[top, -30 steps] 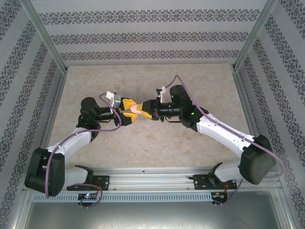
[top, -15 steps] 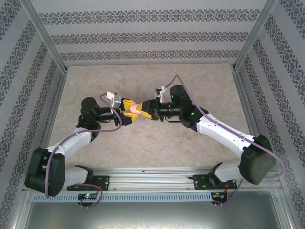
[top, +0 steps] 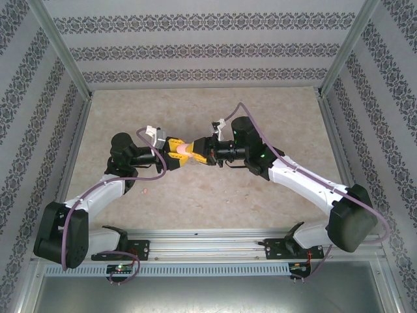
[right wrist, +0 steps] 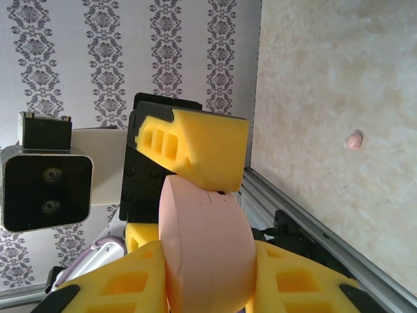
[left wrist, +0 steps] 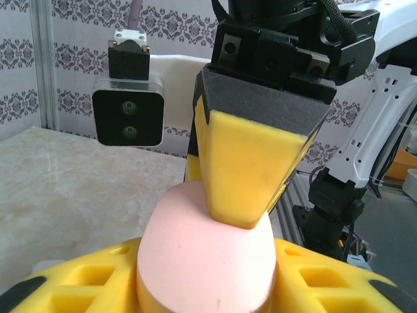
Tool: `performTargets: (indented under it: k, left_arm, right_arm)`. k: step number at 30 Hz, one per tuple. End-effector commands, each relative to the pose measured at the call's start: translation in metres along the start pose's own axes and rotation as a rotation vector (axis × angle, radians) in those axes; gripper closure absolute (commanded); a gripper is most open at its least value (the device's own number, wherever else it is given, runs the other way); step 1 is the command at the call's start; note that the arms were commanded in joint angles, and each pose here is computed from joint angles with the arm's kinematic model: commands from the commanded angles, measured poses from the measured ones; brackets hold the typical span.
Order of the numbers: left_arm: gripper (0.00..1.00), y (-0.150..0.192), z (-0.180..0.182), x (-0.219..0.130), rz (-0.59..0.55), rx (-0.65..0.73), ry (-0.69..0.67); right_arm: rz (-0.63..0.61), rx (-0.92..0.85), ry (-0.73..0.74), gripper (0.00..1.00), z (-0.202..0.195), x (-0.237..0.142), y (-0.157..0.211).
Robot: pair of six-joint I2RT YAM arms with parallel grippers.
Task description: Insert wireless bluetooth earbuds into charging case
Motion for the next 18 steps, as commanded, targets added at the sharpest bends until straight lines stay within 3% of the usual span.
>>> performTargets:
  k: [1, 6, 10, 14, 18]
  left_arm:
    - [0.67, -0.001, -0.004, 0.003, 0.018, 0.022, 0.040]
    - [0.80, -0.005, -0.007, 0.003, 0.016, 0.016, 0.048]
    - [0.87, -0.012, -0.013, 0.003, 0.015, -0.001, 0.064]
    - [0.90, -0.022, -0.022, 0.002, 0.019, -0.013, 0.089]
    - [0.91, -0.027, -0.031, 0.001, 0.038, -0.039, 0.111]
  right_arm:
    - [0.003, -0.048, -0.063, 0.80, 0.021, 0.000, -0.003]
    - [-0.011, -0.096, -0.075, 0.71, 0.026, -0.002, -0.005]
    - [-0.032, -0.189, -0.088, 0.57, 0.036, -0.007, -0.007]
    - [-0.051, -0.346, -0.070, 0.46, 0.050, -0.019, -0.007]
    - [-0.038, -0.544, 0.021, 0.44, 0.063, -0.032, -0.002]
Point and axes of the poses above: each hand's point on the last joint's axis, 136 mm out from that joint toward the fingers, its own x axis out along the fingers, its own z axis along the line the jaws close on, y = z × x, the point moved 6 cm from there along -x, back along the fingers, and after that the axes turned 14 degrees about -x, right-handed, at the moved point
